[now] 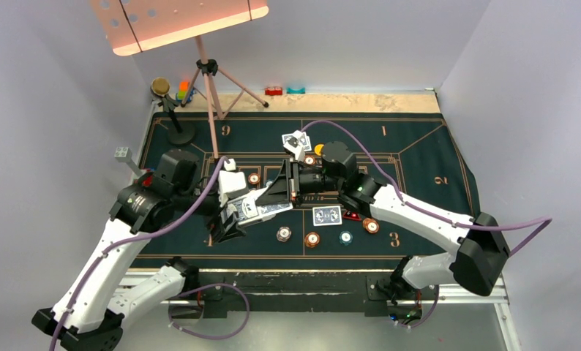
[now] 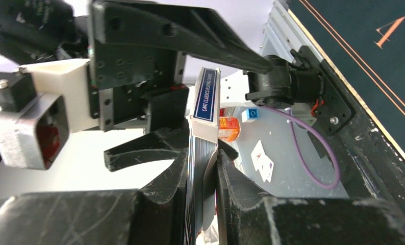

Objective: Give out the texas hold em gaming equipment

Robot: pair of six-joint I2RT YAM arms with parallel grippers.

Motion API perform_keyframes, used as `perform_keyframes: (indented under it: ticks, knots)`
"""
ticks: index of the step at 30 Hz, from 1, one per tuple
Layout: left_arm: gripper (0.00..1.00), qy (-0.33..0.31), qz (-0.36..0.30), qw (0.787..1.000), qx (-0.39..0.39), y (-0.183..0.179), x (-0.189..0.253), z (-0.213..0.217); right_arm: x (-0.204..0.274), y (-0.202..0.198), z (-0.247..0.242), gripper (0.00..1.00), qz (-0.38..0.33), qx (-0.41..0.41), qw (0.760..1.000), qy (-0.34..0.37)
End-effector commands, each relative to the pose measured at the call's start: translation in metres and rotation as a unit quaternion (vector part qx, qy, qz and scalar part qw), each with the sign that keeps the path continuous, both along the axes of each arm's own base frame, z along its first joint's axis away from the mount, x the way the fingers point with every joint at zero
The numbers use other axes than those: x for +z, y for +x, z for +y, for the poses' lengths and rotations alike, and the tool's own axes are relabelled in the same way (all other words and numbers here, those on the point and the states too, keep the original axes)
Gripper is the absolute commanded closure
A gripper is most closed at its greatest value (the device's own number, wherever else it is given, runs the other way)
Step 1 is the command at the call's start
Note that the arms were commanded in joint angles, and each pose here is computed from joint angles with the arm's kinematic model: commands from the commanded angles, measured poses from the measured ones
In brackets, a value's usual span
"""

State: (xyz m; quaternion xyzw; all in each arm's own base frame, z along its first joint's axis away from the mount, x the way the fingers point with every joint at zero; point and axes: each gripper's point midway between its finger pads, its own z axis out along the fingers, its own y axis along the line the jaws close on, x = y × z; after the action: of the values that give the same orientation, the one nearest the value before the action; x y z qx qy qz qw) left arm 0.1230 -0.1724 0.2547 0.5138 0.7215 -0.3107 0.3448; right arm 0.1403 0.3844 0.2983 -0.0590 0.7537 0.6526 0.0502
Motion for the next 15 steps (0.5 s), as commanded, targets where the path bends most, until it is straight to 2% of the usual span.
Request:
perform_keyframes:
  ticks: [1, 6, 11, 15]
  knots:
    - [0.0, -0.011, 0.003, 1.0, -0.016, -0.002, -0.001, -0.005, 0.029, -0.007, 0.002, 1.0, -0.025, 0.018, 0.998, 0.06]
    - [0.0, -0.013, -0.008, 1.0, -0.026, -0.004, 0.003, -0.004, 0.026, -0.007, 0.003, 1.0, -0.024, 0.017, 0.998, 0.057]
    - [0.03, -0.015, -0.02, 0.999, -0.043, -0.008, 0.013, -0.004, 0.015, -0.004, 0.004, 1.0, -0.032, 0.017, 0.999, 0.02]
    - [0.0, -0.016, -0.03, 0.998, -0.046, -0.008, 0.016, -0.004, 0.014, -0.003, 0.005, 1.0, -0.035, 0.017, 0.999, 0.01]
